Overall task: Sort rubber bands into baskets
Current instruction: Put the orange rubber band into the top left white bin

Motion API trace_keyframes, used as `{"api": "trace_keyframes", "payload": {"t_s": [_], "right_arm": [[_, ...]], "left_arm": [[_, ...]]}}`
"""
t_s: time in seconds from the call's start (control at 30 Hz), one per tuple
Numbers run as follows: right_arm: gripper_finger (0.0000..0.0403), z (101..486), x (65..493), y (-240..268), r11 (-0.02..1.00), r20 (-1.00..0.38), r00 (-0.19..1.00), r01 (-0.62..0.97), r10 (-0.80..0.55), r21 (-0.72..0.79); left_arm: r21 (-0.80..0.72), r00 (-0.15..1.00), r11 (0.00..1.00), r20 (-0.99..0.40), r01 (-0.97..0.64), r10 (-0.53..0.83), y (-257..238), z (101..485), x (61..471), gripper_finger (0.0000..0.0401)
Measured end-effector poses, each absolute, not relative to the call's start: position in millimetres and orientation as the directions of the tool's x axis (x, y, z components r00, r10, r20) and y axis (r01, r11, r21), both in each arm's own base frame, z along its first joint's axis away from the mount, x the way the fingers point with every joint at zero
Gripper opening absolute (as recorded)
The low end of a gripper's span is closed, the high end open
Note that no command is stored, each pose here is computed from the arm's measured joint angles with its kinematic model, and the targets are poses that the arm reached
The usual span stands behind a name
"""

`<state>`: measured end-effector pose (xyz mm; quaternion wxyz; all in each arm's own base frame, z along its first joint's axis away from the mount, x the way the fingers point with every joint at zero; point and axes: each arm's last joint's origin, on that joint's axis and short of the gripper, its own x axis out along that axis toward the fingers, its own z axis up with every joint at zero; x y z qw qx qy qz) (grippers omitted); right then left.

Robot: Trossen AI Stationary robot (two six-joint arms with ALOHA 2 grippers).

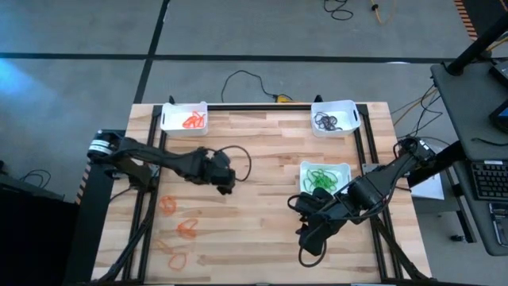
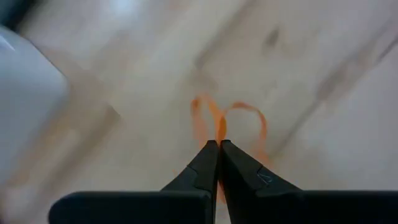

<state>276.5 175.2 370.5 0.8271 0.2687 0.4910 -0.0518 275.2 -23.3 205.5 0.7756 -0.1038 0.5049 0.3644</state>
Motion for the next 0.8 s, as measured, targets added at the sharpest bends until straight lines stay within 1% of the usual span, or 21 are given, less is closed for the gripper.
{"api": "trace_keyframes", "payload": {"t_s": [0.07,0.13,0.23,0.3,0.4,0.5,0.6,0.8], "right_arm": [[0.0185,371,277,175,0.846,-0.839,0.514,0.355,0.178,0.397],[0.0185,371,277,175,0.841,-0.836,0.518,0.358,0.181,0.404],[0.0185,371,278,176,0.835,-0.833,0.522,0.364,0.184,0.412],[0.0185,372,278,176,0.833,-0.826,0.530,0.359,0.189,0.421],[0.0185,372,279,175,0.831,-0.824,0.534,0.360,0.189,0.424],[0.0185,372,280,174,0.833,-0.824,0.534,0.358,0.187,0.421],[0.0185,372,280,173,0.830,-0.825,0.532,0.363,0.189,0.424],[0.0185,373,280,173,0.826,-0.825,0.531,0.364,0.195,0.429]], "left_arm": [[0.152,0.235,0.723,-0.884,-0.674,0.405,-29,185,270,0.0000],[0.062,0.283,0.725,-0.895,-0.686,0.344,-36,168,268,0.0000],[-0.025,0.320,0.688,-0.897,-0.726,0.306,-43,152,261,0.0000],[-0.022,0.297,0.661,-0.904,-0.750,0.307,-45,145,255,0.0000],[-0.021,0.295,0.658,-0.905,-0.752,0.307,-46,143,252,0.0009],[-0.030,0.306,0.659,-0.901,-0.751,0.307,-46,146,252,0.0039],[-0.023,0.300,0.653,-0.900,-0.757,0.317,-44,152,255,0.0082],[0.078,0.202,0.637,-0.913,-0.767,0.354,-39,157,250,0.0166]]}}
